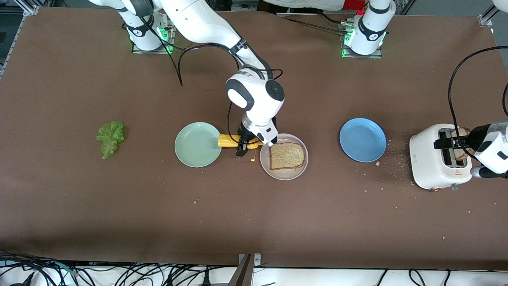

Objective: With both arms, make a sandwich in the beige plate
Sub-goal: 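Tilt the mustard nozzle down over the toast with the right gripper, then carry the mustard bottle back beside the green lettuce with the right gripper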

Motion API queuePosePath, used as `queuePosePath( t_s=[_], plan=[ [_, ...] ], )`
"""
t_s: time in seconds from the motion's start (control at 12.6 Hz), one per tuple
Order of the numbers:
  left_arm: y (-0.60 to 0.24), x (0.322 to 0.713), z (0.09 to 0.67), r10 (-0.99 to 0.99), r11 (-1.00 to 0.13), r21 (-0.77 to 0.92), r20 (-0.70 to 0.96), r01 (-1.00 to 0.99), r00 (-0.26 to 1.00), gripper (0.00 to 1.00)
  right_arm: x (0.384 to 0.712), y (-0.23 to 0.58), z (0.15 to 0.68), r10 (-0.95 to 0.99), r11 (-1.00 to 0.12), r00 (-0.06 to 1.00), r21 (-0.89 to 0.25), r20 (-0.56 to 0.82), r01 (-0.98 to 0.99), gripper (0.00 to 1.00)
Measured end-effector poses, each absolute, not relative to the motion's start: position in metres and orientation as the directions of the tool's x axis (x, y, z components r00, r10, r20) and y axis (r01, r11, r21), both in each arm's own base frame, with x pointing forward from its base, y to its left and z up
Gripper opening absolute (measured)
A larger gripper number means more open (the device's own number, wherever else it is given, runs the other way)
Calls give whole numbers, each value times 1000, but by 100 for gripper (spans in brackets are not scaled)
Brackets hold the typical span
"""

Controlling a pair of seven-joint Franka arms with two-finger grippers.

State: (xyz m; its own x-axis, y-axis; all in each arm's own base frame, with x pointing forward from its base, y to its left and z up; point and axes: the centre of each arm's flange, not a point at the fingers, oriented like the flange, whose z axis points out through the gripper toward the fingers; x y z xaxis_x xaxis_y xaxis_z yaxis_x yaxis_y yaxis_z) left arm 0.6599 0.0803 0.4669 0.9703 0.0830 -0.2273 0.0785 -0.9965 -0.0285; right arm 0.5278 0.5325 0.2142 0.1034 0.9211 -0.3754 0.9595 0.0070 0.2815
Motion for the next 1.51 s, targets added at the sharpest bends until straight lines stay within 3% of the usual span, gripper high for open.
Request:
queuePosePath(
  t_s=[0.32,0.63,1.19,1.51],
  plan=[
    [80,660,467,83,-997,-29,-227,78,970,100,519,546,213,922,6,123,330,-367,944,11],
    [80,660,467,83,-997,-29,-228,78,970,100,543,536,236,931,-7,129,337,-341,941,11],
    [80,660,466,82,-997,-28,-229,78,970,100,644,380,434,998,-26,30,78,-58,997,11],
    [80,660,466,82,-997,-28,-229,77,970,100,678,249,492,977,-64,77,-73,198,995,11]
  ],
)
